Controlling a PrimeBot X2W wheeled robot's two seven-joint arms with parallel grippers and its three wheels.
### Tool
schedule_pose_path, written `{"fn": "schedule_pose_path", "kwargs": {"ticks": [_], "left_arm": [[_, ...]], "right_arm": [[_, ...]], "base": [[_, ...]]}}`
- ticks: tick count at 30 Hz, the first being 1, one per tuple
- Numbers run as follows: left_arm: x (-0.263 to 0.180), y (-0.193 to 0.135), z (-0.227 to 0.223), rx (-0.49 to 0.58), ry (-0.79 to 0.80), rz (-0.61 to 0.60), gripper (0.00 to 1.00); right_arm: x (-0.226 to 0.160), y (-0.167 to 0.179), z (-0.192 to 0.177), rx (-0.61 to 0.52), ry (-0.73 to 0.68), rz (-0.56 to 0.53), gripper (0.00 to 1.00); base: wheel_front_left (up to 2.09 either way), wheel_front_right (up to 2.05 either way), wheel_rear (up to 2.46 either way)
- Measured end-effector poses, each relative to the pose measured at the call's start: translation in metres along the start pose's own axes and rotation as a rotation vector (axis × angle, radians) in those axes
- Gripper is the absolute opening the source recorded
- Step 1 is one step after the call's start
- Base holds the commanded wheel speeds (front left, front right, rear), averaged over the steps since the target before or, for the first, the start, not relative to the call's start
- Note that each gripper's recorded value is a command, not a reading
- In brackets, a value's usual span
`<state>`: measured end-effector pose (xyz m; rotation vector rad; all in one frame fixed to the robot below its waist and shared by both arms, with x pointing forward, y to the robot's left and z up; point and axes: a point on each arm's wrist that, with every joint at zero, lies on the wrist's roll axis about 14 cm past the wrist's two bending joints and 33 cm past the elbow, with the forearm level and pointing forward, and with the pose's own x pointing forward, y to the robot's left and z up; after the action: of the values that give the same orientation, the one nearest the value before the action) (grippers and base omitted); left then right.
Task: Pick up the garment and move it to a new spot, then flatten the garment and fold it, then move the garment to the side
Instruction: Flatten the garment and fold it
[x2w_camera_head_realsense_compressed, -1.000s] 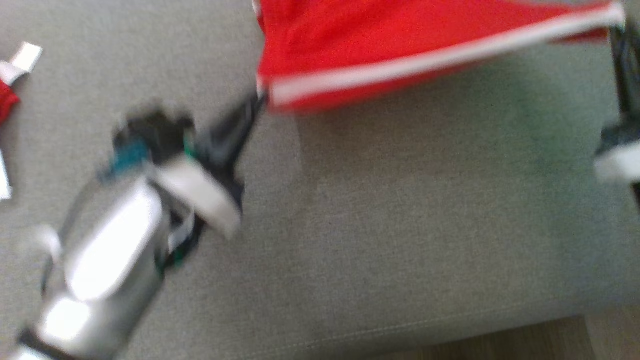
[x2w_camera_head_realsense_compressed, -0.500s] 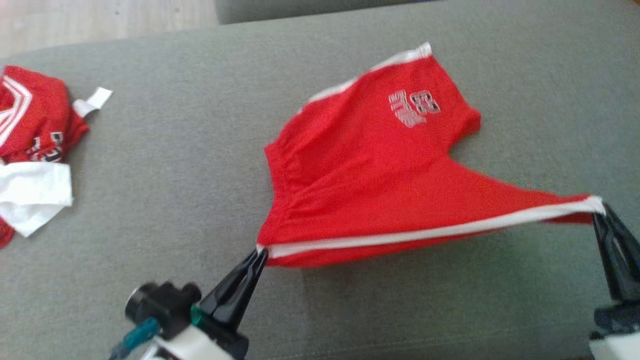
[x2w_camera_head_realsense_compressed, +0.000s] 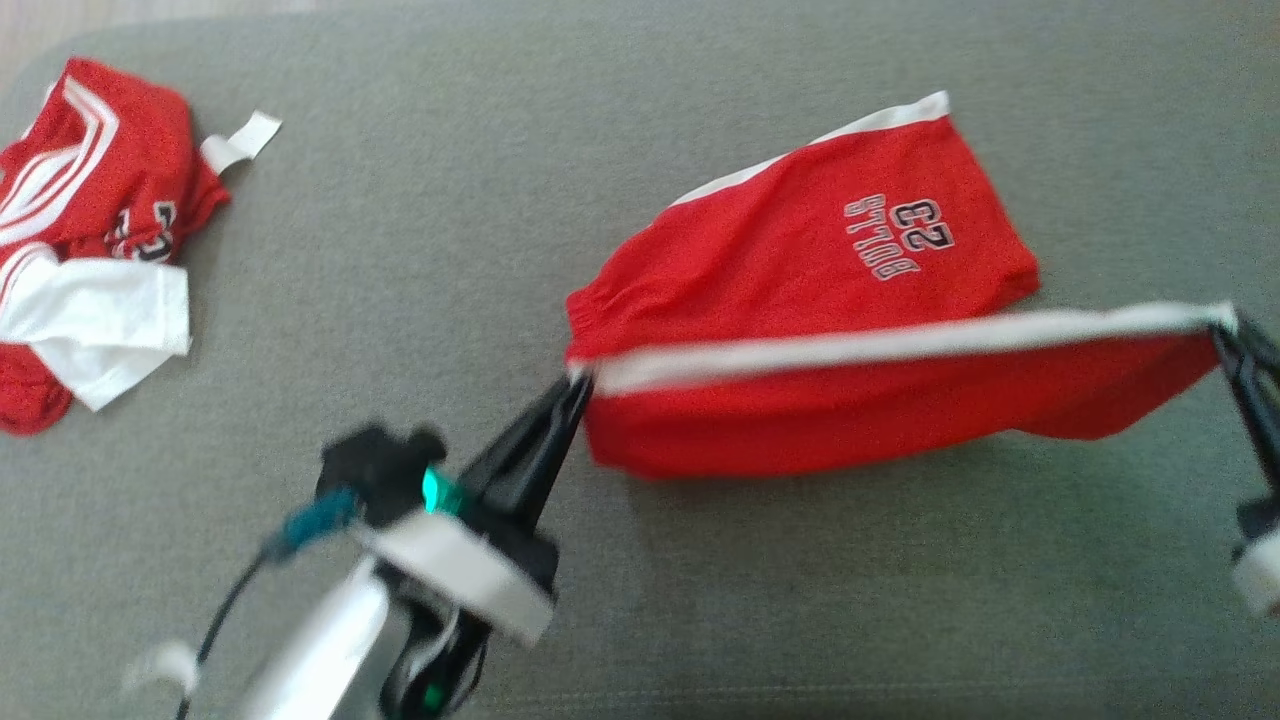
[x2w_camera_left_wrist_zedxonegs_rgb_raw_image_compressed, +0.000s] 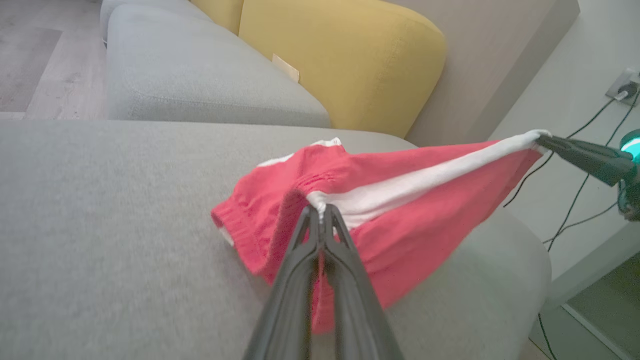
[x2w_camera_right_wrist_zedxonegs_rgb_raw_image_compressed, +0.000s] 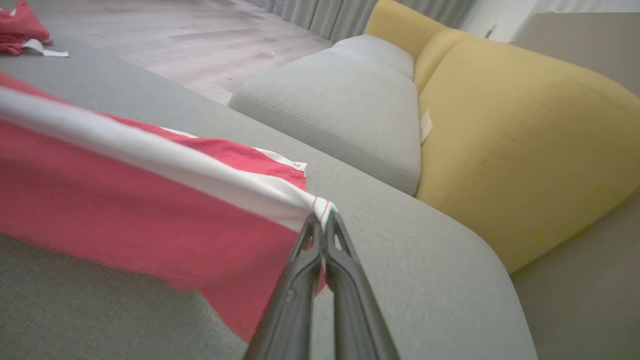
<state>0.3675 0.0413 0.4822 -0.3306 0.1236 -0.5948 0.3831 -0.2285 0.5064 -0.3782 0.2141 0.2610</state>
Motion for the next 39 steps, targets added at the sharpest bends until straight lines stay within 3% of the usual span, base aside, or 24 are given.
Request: {"fn": "schedule_pose_path", "kwargs": {"ticks": [5, 12, 20, 26, 34, 35, 36, 37, 38, 39], "left_arm": [[0.036, 0.012, 0.016, -0.008, -0.024, -0.003, 0.00], [0.057, 0.050, -0.011, -0.024, 0.111, 0.060, 0.00], [0.069, 0.076, -0.019, -0.039, 0.147, 0.097, 0.00], [0.073, 0.093, -0.018, -0.027, 0.148, 0.126, 0.00], [0.083, 0.097, -0.023, -0.017, 0.156, 0.118, 0.00], [0.083, 0.097, -0.024, -0.019, 0.160, 0.117, 0.00], [0.084, 0.097, -0.026, -0.021, 0.164, 0.116, 0.00], [0.084, 0.097, -0.026, -0.023, 0.162, 0.114, 0.00], [0.085, 0.097, -0.027, -0.026, 0.161, 0.114, 0.00], [0.086, 0.097, -0.027, -0.027, 0.160, 0.114, 0.12]], "right_arm": [[0.046, -0.007, -0.002, 0.001, 0.021, 0.046, 0.00], [0.101, -0.009, -0.015, -0.082, 0.088, 0.151, 0.00], [0.166, 0.002, -0.011, -0.191, 0.131, 0.281, 0.00], [0.191, 0.018, -0.018, -0.234, 0.174, 0.351, 0.00], [0.211, 0.014, -0.017, -0.269, 0.187, 0.353, 0.00], [0.212, 0.013, -0.019, -0.269, 0.193, 0.353, 0.12], [0.213, 0.011, -0.020, -0.267, 0.196, 0.351, 0.12], [0.214, 0.009, -0.021, -0.266, 0.200, 0.347, 0.42], [0.215, 0.008, -0.021, -0.264, 0.199, 0.344, 0.78], [0.217, 0.006, -0.021, -0.264, 0.193, 0.341, 1.00]], "base": [[0.00, 0.00, 0.00], [0.00, 0.00, 0.00], [0.00, 0.00, 0.00], [0.00, 0.00, 0.00], [0.00, 0.00, 0.00], [0.00, 0.00, 0.00], [0.00, 0.00, 0.00], [0.00, 0.00, 0.00], [0.00, 0.00, 0.00], [0.00, 0.00, 0.00]]}}
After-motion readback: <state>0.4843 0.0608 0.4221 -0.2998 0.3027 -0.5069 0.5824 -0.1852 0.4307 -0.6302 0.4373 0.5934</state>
